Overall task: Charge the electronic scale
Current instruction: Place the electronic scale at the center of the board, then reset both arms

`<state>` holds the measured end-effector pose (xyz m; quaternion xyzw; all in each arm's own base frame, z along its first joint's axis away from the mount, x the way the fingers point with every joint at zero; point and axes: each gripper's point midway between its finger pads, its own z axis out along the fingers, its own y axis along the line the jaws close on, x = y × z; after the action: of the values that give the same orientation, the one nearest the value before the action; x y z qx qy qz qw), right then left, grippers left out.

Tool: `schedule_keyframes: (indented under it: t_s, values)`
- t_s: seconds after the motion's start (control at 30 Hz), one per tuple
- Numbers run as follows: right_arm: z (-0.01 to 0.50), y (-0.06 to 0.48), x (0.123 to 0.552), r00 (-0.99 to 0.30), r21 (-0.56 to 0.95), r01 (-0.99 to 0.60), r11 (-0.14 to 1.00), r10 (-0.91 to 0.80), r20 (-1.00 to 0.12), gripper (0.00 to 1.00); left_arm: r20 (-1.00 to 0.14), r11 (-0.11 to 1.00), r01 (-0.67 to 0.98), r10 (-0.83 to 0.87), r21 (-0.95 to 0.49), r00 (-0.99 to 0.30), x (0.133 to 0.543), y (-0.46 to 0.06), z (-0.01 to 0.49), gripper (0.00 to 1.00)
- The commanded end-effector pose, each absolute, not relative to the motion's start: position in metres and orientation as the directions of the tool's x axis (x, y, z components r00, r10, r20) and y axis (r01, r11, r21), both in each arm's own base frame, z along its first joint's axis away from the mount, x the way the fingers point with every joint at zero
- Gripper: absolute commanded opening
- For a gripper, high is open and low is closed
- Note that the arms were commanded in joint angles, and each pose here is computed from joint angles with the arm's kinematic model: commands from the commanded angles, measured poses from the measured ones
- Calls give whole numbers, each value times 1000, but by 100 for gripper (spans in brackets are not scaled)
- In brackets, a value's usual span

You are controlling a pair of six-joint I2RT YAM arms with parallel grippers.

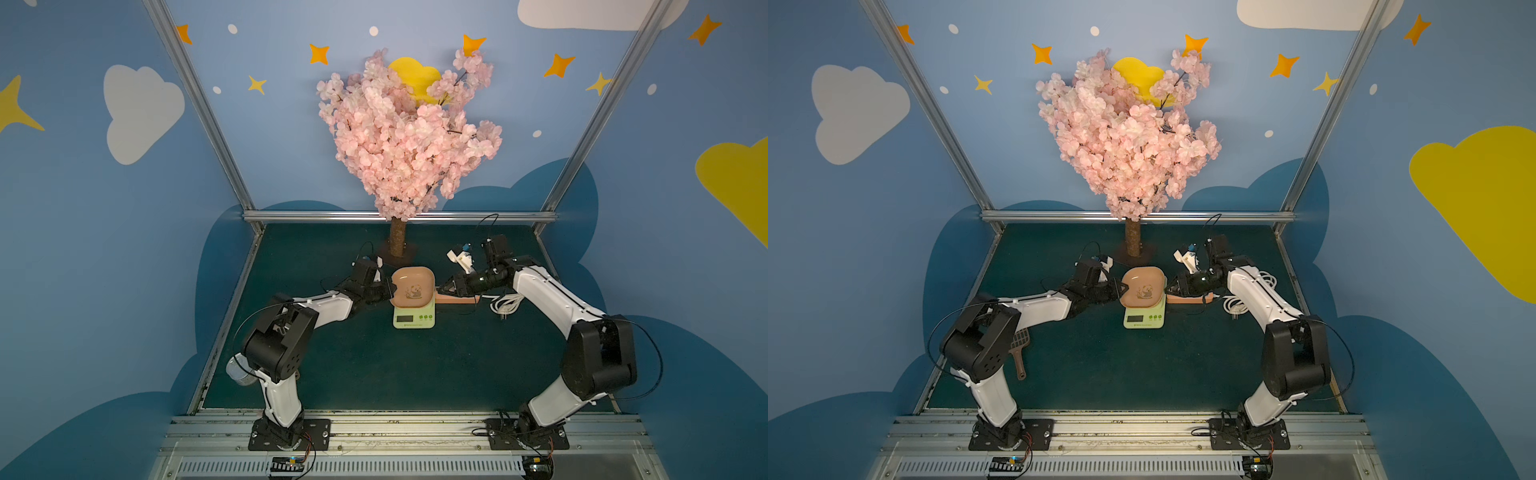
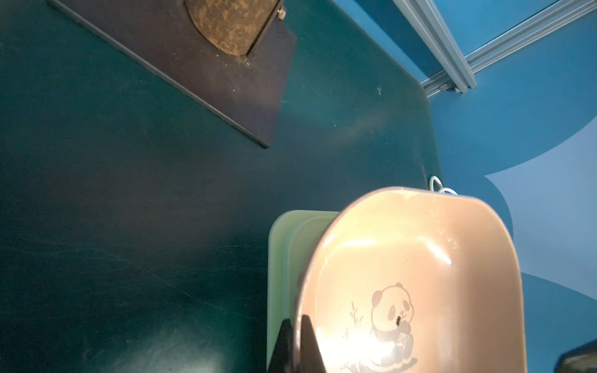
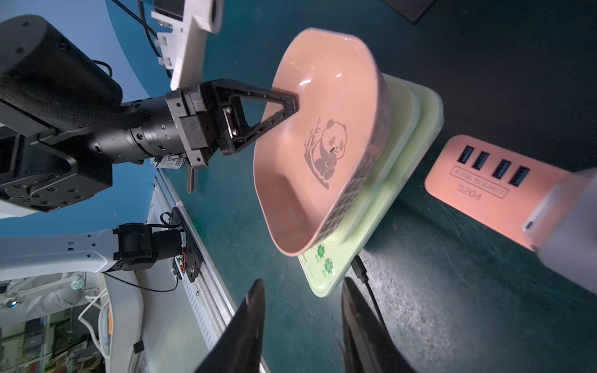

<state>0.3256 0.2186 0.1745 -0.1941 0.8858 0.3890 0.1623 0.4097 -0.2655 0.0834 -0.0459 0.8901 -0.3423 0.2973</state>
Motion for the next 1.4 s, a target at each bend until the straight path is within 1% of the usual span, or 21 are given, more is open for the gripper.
schedule_keyframes:
  t_s: [0.0,0.13,0.27,0.4,0.57,0.63,0.7,0.77,0.87,0.93,0.97,1.07,1.13,1.2,1.3,1.37]
  values:
    - [197,210,330,-837,578,-499,646,-187,-514,39,-501,771,71,-338,-633,-796,416,-261,87,3]
    - [217,198,334,-787,515,-525,678,-156,-597,39,-513,808,44,-329,-587,-793,416,-258,83,3]
    - [232,177,341,-744,450,-502,739,-104,-659,40,-513,840,18,-314,-543,-799,417,-257,78,3]
    - [235,144,350,-713,363,-386,848,-25,-701,44,-519,869,12,-285,-495,-806,418,-260,75,3]
    - [231,101,357,-619,248,-251,936,42,-784,55,-510,900,19,-230,-436,-829,418,-267,68,12]
    - [225,85,358,-580,219,-204,954,63,-812,61,-504,905,15,-223,-426,-835,418,-267,65,17]
    - [220,70,360,-545,198,-145,969,89,-834,66,-508,905,18,-222,-425,-832,418,-266,66,25]
    - [214,54,363,-520,174,-82,981,107,-847,71,-525,908,26,-219,-419,-823,418,-264,71,40]
    - [206,32,368,-493,138,2,990,121,-861,82,-577,910,62,-206,-411,-790,419,-257,90,56]
    - [199,19,372,-489,120,46,992,127,-863,86,-618,916,90,-189,-391,-764,421,-248,105,66]
    - [194,13,374,-486,119,68,991,137,-863,87,-640,920,102,-181,-378,-747,422,-240,114,69]
    - [179,-1,380,-478,101,110,989,142,-867,89,-713,938,119,-160,-325,-683,423,-205,137,75]
    - [172,-8,385,-460,79,122,989,127,-879,89,-771,961,102,-141,-259,-621,423,-174,150,77]
    - [153,-15,385,-459,64,141,988,123,-880,90,-826,982,51,-124,-181,-550,419,-139,164,79]
    - [133,-28,389,-445,82,183,980,157,-882,91,-898,999,-42,-30,-13,-440,407,-84,177,87]
    - [119,-33,390,-443,103,198,975,182,-878,91,-923,990,-126,6,59,-384,393,-48,174,94]
